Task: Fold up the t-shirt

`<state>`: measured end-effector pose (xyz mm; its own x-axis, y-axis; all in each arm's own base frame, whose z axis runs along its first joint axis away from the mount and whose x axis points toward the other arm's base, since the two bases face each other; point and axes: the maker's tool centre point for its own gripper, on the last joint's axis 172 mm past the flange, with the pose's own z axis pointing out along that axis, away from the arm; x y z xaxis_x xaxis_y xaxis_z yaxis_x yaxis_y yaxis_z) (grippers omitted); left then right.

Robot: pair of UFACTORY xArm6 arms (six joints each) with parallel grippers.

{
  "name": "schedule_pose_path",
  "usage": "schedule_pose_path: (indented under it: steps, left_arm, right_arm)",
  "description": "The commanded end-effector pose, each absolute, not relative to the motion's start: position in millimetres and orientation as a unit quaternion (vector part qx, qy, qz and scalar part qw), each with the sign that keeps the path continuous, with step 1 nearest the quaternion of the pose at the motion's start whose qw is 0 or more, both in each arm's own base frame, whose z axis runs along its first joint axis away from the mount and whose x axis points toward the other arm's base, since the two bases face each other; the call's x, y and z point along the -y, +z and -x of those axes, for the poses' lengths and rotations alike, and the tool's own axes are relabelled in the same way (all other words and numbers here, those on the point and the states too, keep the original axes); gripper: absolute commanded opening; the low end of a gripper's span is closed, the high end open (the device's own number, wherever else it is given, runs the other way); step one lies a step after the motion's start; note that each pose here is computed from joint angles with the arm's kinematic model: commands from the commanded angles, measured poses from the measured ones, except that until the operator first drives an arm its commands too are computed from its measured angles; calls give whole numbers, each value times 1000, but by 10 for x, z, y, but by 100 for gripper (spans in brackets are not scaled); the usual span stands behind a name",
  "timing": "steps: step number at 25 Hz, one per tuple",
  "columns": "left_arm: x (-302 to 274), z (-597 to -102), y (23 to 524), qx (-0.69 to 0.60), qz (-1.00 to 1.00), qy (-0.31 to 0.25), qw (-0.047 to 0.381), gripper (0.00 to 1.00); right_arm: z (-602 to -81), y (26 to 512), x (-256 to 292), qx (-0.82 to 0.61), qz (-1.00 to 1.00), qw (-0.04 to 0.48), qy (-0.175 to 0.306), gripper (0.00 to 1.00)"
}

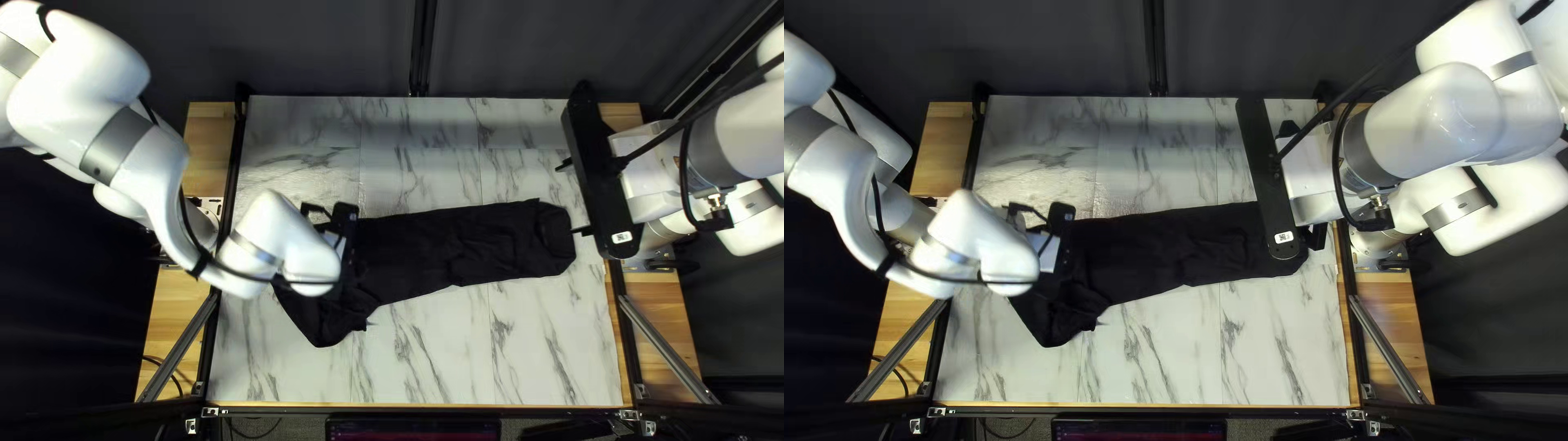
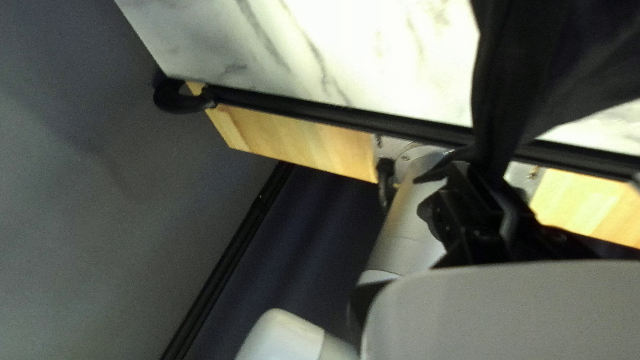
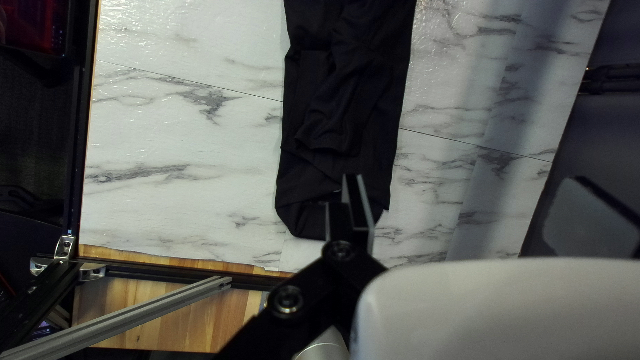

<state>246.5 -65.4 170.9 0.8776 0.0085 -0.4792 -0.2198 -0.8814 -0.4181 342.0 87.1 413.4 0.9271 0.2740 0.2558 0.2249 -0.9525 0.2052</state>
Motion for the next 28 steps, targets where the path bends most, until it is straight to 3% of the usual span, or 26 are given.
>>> schedule_pose_path:
  steps: [1, 8, 10, 11, 21, 28]
  left_arm:
    - [894, -2553, 1557, -62, 941, 237, 234, 0]
    - [1136, -2680, 1238, -71, 945, 234, 219, 0]
    - [1164, -2692, 1193, -74, 946, 232, 212, 5]
    - [1176, -2702, 1197, -76, 947, 230, 208, 100]
    - [1601, -3252, 1719, -134, 954, 174, 204, 100]
    - [1803, -4095, 1350, -219, 954, 113, 169, 100]
  right_arm:
    - [-3420, 4134, -871, -128, -978, 86, 142, 100]
    - [-3420, 4134, -871, -128, -978, 86, 142, 100]
    - [-3420, 4134, -871, -128, -978, 86, 142, 100]
    - [-3420, 4134, -871, -128, -978, 86, 142, 100]
    - [-3420, 4134, -871, -128, -978, 86, 142, 100]
    - [-3420, 4134, -871, -128, -978, 86, 142, 100]
